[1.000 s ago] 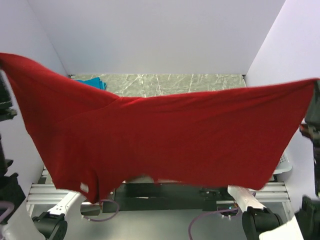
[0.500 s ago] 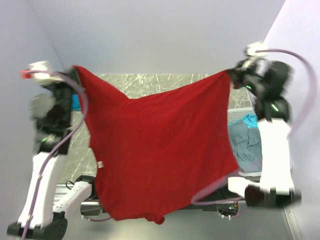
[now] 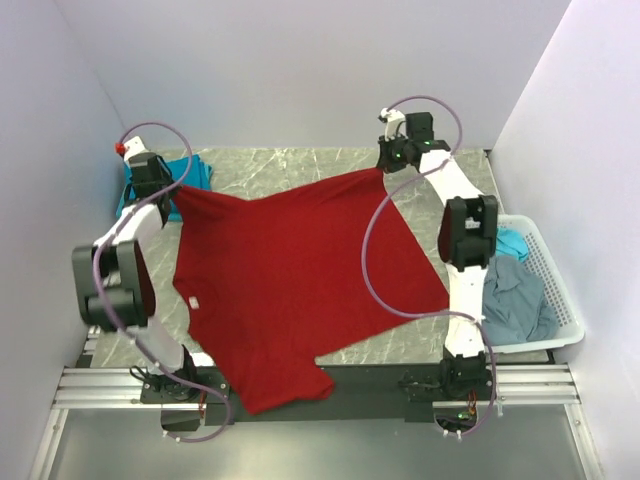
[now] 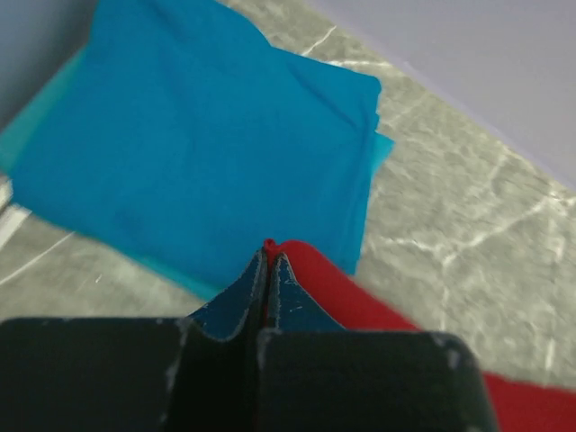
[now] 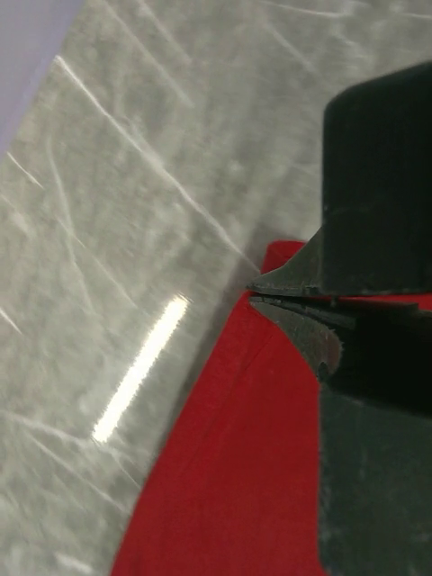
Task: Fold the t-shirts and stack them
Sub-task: Flatten the tshirt out
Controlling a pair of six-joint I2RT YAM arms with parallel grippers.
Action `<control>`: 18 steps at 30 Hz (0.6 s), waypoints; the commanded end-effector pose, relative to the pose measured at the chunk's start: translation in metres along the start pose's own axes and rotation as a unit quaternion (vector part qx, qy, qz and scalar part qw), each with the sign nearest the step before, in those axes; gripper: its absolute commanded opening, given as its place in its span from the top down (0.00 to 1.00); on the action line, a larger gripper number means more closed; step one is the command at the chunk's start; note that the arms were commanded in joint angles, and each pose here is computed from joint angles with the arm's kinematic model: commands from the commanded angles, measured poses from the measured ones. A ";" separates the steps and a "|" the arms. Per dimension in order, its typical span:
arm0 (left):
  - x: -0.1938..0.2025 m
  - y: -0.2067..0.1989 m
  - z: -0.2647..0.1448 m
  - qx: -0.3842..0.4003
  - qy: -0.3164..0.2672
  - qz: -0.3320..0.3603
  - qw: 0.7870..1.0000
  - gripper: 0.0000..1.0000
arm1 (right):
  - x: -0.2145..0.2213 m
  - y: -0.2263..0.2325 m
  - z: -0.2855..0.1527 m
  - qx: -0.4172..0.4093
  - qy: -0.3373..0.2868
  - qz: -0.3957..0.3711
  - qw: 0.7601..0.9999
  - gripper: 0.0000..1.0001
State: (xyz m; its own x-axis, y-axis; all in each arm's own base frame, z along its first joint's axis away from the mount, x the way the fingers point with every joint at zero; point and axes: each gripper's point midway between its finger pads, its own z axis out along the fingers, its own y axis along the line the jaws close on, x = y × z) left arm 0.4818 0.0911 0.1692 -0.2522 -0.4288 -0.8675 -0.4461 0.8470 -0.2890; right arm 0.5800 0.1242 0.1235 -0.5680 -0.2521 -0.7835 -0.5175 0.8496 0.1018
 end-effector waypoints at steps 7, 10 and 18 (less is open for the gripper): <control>-0.057 -0.040 0.042 0.074 -0.049 -0.008 0.996 1.00 | -0.073 -0.036 -0.003 0.087 -0.080 -0.021 0.993 1.00; -0.066 -0.050 0.042 0.093 -0.052 -0.003 0.994 1.00 | -0.077 -0.040 -0.003 0.094 -0.090 -0.023 0.991 1.00; -0.079 -0.056 0.028 0.109 -0.059 -0.001 0.992 1.00 | -0.082 -0.045 -0.006 0.100 -0.102 -0.034 0.989 1.00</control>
State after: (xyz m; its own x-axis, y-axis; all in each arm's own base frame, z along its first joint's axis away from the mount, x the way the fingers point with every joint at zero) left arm 0.5474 0.0872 0.1981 -0.2178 -0.4310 -0.8757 -0.3072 0.8819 -0.3577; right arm 0.6341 0.1131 0.1427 -0.4820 -0.2377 -0.8433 -0.4300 0.9028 -0.0088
